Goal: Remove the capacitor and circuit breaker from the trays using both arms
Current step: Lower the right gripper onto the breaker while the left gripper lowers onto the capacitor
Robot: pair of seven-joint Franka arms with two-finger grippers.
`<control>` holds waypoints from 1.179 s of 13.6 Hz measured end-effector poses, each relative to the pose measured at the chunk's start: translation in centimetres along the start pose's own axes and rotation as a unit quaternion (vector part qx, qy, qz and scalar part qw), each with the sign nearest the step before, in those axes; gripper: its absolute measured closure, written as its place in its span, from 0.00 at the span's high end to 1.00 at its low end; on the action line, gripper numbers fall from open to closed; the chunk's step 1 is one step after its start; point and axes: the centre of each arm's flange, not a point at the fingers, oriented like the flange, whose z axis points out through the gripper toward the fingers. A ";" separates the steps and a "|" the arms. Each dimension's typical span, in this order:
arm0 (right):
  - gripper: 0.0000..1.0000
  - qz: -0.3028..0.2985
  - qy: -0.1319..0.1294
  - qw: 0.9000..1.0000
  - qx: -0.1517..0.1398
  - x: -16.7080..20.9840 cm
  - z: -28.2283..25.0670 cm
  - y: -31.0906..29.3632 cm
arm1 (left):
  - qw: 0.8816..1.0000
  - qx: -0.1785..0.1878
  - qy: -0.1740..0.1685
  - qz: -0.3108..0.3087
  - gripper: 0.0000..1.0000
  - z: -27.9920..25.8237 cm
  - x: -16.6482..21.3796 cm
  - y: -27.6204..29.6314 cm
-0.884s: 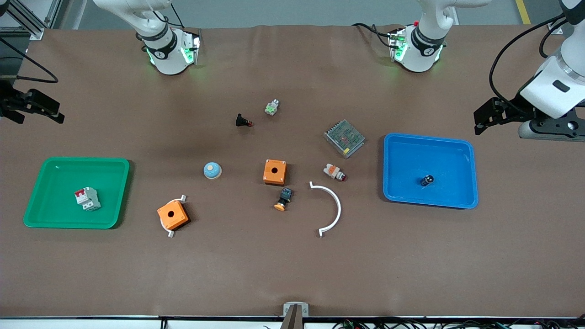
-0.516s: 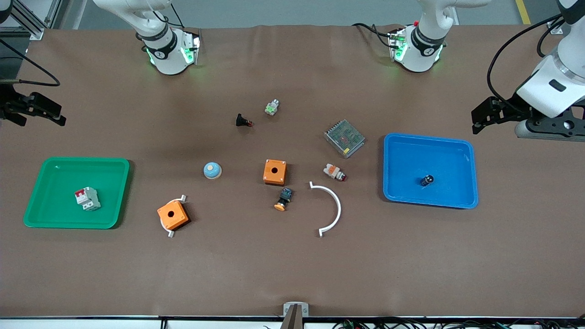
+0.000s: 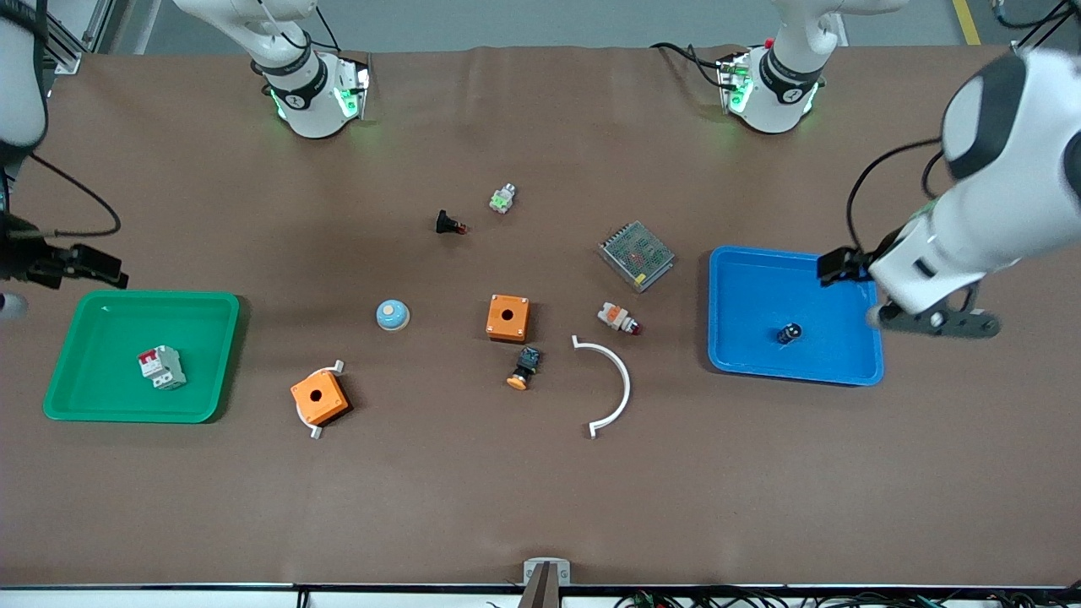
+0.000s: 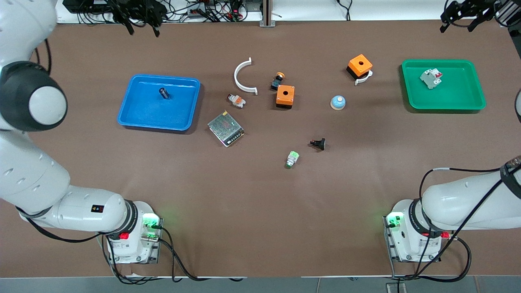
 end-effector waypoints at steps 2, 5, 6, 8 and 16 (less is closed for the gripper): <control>1.00 -0.023 -0.002 1.000 -0.010 1.7 4.3 2.3 | 1.000 -0.002 -0.009 -0.004 1.00 4.8 1.6 -0.5; 1.00 -0.099 -0.011 0.995 -0.018 3.6 11.6 5.8 | 1.000 0.000 -0.010 -0.007 1.00 12.3 2.4 -1.8; 1.00 -0.127 -0.013 0.992 -0.019 4.0 14.3 7.1 | 1.000 0.003 -0.012 -0.005 1.00 14.8 2.3 -2.3; 1.00 -0.164 -0.023 0.986 -0.017 4.3 19.0 9.1 | 1.000 0.013 -0.018 0.000 1.00 19.6 2.2 -3.3; 0.78 -0.254 -0.031 0.967 -0.016 5.1 26.7 9.2 | 0.999 0.024 -0.020 0.017 0.96 28.6 1.0 -3.4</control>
